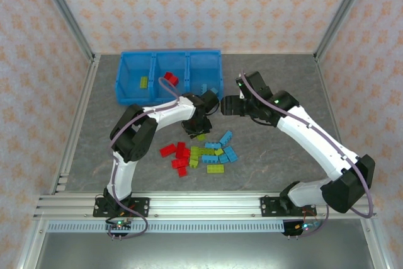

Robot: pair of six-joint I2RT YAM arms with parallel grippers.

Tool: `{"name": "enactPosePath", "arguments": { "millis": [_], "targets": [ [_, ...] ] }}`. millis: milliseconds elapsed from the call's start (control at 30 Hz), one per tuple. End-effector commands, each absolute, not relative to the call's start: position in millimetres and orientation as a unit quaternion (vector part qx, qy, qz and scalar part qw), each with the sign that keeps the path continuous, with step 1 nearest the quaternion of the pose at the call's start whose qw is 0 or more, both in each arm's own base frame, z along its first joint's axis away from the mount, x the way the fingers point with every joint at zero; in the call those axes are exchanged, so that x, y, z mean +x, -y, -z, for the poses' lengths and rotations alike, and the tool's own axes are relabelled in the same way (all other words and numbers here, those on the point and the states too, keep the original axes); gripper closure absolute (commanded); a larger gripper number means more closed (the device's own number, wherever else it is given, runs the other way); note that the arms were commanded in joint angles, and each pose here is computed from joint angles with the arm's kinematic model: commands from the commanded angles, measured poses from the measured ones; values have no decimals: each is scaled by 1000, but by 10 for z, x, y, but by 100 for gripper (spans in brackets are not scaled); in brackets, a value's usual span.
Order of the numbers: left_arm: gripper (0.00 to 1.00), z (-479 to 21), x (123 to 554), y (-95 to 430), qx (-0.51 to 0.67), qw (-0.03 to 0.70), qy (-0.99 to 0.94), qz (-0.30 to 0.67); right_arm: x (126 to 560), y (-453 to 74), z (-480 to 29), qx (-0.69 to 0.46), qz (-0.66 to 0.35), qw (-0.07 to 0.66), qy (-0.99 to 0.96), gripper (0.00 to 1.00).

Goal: Sort the legos into containers by color

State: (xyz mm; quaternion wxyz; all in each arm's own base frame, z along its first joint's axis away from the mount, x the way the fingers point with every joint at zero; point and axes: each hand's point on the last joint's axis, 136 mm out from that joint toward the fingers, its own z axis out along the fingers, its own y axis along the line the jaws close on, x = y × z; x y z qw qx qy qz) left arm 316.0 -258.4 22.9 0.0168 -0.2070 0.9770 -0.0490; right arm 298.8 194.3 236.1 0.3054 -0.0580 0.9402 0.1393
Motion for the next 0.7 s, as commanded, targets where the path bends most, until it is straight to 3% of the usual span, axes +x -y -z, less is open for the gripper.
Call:
{"name": "enactPosePath", "arguments": {
  "millis": [0,100,233,467,667],
  "targets": [
    [68,-167,3092,2500,-198,4,-979,38,2955,-1854,-2421,-51,-129,316,-938,18],
    [75,-361,3202,2587,-174,34,-981,73,2955,-1871,-2436,-52,-133,316,-938,18],
    [78,-962,3454,2503,-144,117,-977,102,2935,-1962,-2463,-65,-156,313,-935,18],
    [78,-2028,4040,1711,-130,265,-954,50,2902,-2154,-2472,-86,-204,301,-927,18],
    [80,-2411,4663,976,-154,343,-926,29,2918,-2135,-2471,-85,-198,305,-928,18]
  ]
}}
